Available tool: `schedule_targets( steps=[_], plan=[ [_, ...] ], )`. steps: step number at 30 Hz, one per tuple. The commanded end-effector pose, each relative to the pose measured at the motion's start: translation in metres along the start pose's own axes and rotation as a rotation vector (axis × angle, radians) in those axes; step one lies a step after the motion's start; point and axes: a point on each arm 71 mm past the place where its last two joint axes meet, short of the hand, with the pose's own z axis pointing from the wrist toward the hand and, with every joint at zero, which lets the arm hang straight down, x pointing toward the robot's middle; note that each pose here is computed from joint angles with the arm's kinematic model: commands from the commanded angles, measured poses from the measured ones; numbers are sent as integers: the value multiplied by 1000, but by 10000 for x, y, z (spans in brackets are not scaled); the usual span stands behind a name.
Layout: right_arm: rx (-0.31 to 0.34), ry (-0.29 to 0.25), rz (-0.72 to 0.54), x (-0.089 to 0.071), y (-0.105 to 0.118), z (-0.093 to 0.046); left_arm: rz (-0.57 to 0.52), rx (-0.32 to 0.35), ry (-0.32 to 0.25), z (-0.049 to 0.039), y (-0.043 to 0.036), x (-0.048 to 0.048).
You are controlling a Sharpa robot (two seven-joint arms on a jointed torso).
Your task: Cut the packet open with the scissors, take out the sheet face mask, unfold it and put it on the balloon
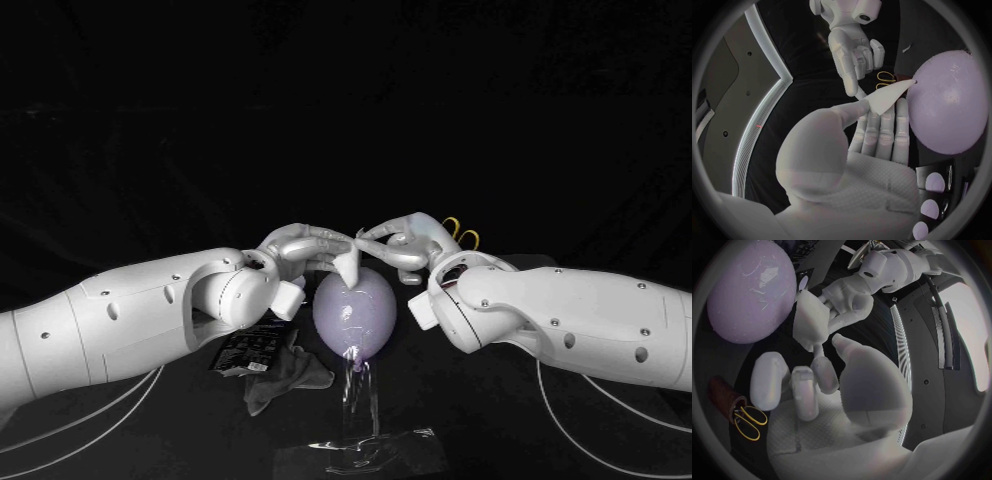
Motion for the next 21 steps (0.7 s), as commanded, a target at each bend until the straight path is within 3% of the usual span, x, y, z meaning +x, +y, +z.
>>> schedule_targets(
  steps=[1,14,21],
  plan=[
    [-26,7,-20,24,22,5,-10,7,21,3,-14,34],
    [-26,34,-30,80,17,1,-19,9,29,2,-17,44],
    [-36,23,-30,82,14,0,-22,8,37,1,-16,54]
  ],
)
